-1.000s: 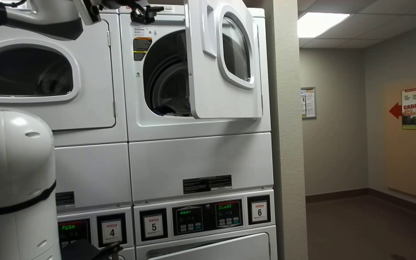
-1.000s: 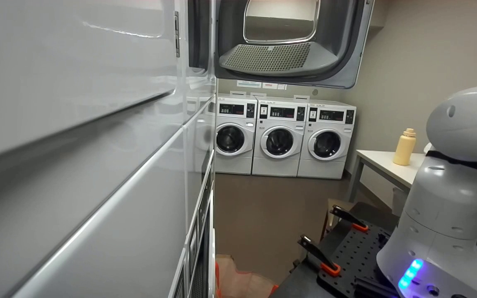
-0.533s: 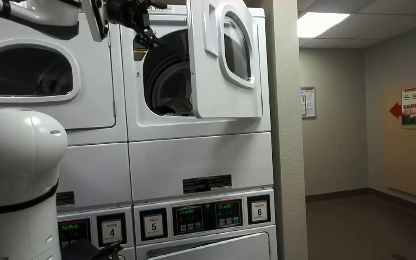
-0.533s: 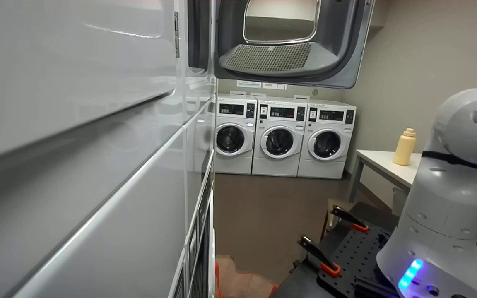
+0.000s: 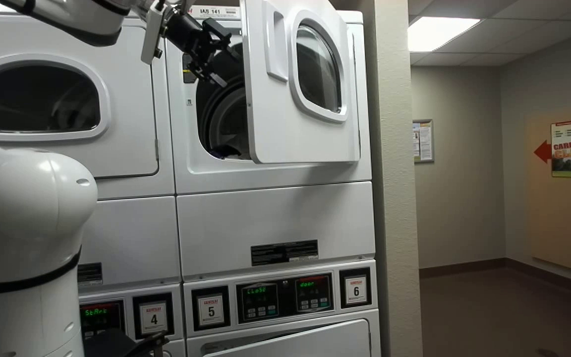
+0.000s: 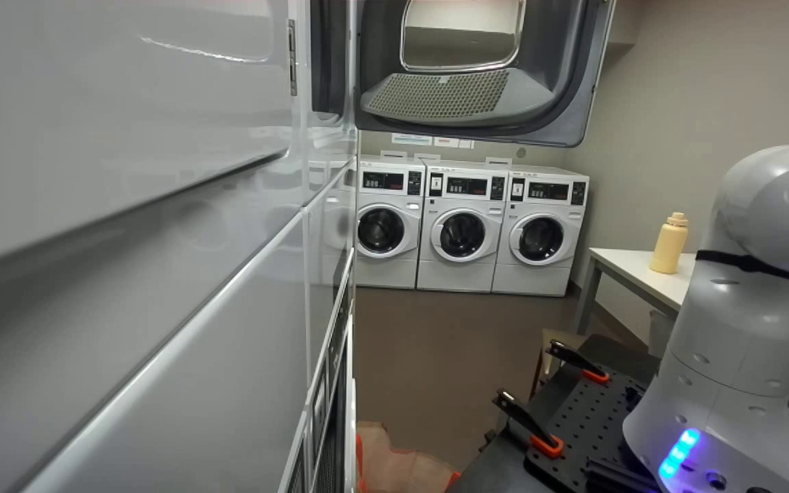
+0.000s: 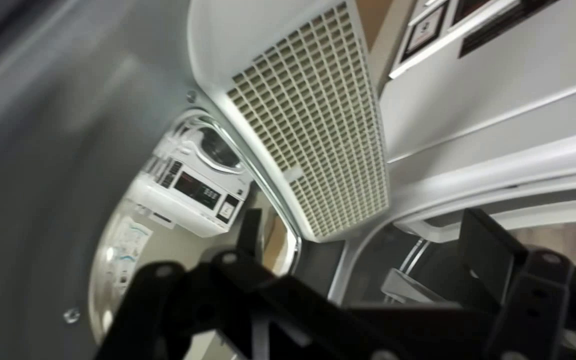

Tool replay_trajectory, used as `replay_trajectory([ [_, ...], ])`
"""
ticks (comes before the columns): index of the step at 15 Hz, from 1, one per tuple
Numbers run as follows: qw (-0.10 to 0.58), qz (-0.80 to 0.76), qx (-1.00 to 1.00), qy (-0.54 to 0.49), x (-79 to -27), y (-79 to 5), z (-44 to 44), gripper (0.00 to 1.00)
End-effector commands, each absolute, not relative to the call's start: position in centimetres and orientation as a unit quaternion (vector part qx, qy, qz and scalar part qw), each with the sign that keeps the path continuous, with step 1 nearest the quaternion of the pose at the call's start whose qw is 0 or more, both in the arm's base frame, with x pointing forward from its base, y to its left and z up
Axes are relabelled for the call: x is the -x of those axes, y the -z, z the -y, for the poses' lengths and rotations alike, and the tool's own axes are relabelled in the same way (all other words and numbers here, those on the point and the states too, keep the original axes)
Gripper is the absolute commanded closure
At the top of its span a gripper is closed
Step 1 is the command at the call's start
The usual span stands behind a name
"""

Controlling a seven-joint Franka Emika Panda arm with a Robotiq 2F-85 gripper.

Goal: Open the door of the washing machine on the top right

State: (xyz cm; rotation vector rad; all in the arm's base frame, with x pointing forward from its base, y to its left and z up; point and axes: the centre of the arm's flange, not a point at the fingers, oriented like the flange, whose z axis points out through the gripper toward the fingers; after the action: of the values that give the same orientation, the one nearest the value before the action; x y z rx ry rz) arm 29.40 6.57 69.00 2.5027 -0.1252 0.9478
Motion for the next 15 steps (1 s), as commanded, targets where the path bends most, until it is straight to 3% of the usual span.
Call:
replay_trajectory([
  [1,0.145,-0.003,-0.928,-0.342,-31.1,-70.3,-7.1,0.00],
  [5,0.123,-0.026,-0.937,-0.327,-31.4,-71.1,-7.1,0.00],
  [15,0.294,0.094,-0.907,-0.286,-26.9,-72.8,1.4,0.00],
])
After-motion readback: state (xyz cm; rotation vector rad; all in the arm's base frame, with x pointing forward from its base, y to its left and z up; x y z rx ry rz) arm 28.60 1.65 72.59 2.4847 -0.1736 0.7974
